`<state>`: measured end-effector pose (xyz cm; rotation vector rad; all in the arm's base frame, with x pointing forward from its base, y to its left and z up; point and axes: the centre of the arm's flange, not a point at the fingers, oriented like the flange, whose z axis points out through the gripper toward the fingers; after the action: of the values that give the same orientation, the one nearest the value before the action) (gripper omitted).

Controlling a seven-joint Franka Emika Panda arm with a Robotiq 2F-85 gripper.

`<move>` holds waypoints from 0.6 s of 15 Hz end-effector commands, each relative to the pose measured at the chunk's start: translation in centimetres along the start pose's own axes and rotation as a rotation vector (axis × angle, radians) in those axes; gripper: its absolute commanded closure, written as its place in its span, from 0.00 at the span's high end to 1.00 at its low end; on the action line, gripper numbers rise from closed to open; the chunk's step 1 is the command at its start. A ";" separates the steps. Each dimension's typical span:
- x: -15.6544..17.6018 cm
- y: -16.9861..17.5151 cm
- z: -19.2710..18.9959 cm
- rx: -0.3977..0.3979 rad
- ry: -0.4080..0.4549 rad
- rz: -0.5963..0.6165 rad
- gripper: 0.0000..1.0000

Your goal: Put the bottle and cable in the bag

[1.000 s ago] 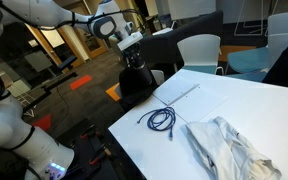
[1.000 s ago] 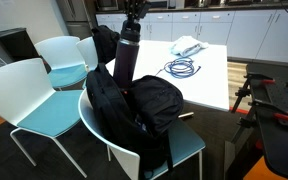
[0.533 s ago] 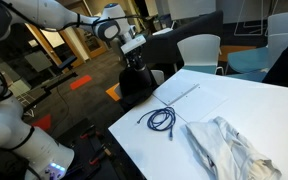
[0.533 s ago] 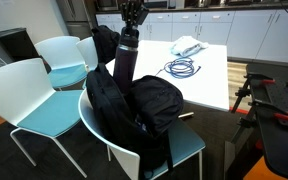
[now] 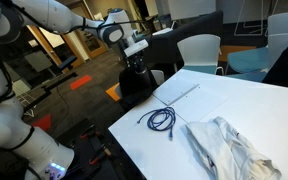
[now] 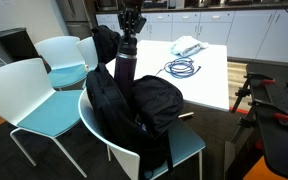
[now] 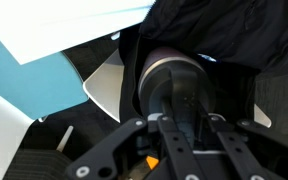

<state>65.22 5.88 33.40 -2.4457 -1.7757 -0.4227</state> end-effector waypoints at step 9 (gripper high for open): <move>5.1 2.6 1.7 0.088 -0.137 -0.059 0.06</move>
<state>67.07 8.44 31.90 -2.4150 -1.8518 -0.2458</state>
